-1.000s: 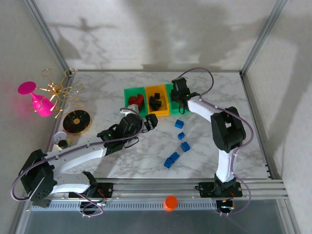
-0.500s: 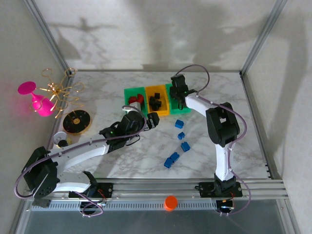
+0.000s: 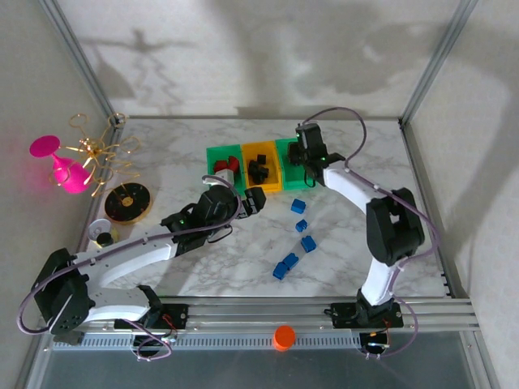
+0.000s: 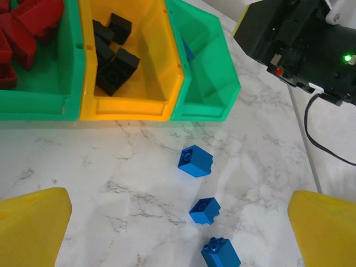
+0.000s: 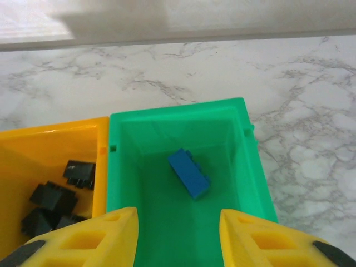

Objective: Sort the legos into containers by color
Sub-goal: Place the lego in the container, then pick up the lego from the center of the table.

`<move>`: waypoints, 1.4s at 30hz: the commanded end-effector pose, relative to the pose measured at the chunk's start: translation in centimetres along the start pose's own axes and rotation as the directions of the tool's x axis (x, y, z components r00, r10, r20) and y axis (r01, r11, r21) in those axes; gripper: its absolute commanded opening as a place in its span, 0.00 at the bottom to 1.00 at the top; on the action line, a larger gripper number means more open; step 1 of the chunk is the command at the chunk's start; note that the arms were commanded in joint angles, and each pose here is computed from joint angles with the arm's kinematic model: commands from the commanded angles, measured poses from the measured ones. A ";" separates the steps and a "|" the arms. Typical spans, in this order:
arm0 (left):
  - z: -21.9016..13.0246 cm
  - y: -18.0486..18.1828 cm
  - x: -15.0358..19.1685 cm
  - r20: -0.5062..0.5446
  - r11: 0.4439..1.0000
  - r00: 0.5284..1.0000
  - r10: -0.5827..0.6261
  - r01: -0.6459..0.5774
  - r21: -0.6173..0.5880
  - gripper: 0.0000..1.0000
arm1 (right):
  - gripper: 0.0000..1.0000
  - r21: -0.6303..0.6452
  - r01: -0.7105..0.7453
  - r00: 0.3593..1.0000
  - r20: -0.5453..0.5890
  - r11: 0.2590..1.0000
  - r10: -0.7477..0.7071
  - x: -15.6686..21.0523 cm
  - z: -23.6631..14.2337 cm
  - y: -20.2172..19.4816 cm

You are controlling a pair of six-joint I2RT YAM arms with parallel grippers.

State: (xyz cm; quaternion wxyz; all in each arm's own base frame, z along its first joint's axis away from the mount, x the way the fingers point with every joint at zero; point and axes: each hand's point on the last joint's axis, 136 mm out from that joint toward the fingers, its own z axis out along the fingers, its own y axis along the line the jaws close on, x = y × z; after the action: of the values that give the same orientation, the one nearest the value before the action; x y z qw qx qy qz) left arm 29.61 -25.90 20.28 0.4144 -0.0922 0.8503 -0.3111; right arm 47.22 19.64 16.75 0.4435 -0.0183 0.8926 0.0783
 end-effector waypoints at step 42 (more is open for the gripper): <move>-3.2 3.5 3.6 0.048 0.994 0.996 -0.076 0.080 -0.079 1.00 | 0.79 -0.285 0.086 0.945 -0.281 0.955 -0.169 16.8 -2.9 3.7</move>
State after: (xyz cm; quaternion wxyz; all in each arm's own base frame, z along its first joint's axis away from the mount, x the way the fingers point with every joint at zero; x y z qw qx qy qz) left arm 25.31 -24.00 17.28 0.4079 -0.1425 0.8483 -0.3060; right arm 34.97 21.85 4.67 0.2988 -0.1219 0.9348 0.1485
